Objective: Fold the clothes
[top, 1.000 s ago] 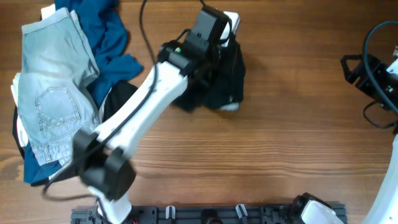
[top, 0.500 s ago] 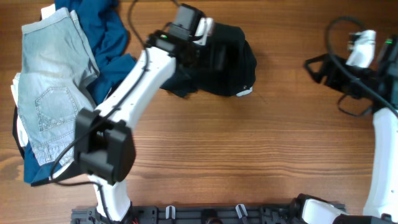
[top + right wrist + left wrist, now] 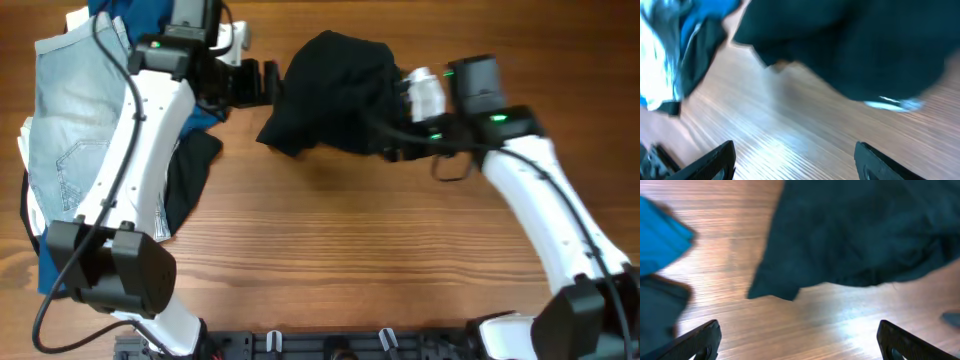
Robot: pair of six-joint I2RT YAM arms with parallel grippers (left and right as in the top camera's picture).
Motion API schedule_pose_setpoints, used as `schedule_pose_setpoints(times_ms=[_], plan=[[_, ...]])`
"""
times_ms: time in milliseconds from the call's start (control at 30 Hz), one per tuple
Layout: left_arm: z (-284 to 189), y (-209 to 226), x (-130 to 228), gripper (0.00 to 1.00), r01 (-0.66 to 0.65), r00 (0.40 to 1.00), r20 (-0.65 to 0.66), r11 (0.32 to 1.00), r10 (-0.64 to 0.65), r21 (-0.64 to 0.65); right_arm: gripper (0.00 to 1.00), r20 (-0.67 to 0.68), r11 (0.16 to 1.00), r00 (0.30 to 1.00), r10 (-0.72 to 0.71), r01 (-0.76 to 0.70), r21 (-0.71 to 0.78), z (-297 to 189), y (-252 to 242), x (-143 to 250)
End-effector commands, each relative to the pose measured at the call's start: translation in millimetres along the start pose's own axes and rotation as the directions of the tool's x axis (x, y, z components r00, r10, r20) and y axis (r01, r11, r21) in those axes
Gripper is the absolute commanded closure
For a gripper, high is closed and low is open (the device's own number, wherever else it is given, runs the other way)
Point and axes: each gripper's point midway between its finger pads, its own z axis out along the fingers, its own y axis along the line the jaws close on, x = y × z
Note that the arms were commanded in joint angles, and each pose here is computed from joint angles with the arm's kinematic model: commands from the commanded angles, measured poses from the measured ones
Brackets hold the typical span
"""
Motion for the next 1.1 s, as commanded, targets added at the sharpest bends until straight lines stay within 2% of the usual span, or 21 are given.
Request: schedule_pose_setpoints(times_ms=[0, 167, 433, 900, 1000, 1067], plan=[[-14, 39, -15, 0.00, 0.057, 0.997, 0.050, 0.998, -0.056, -0.035, 0.23, -0.035, 0.990, 0.992, -0.124, 0.126, 0.068, 43, 16, 4], [-25, 70, -19, 0.00, 0.129, 0.990, 0.072, 0.990, -0.125, -0.058, 0.24, -0.008, 0.971, 0.989, -0.149, 0.148, 0.189, 98, 7, -8], [-27, 77, -22, 0.00, 0.140, 0.987, 0.084, 0.988, -0.134, -0.069, 0.31, 0.043, 0.969, 0.985, -0.166, 0.155, 0.194, 162, -17, -17], [-27, 77, -23, 0.00, 0.138, 0.987, 0.089, 0.988, -0.132, -0.068, 0.31, 0.069, 0.955, 0.978, -0.197, 0.175, 0.240, 213, -47, -12], [-27, 77, -23, 0.00, 0.138, 0.987, 0.090, 0.988, -0.132, -0.068, 0.36, 0.030, 0.947, 0.983, -0.182, 0.168, 0.272, 221, -59, 1], [-27, 77, -23, 0.00, 0.138, 0.987, 0.091, 0.988, -0.131, -0.067, 0.50, -0.001, 0.935, 0.986, -0.170, 0.161, 0.316, 224, -71, 10]])
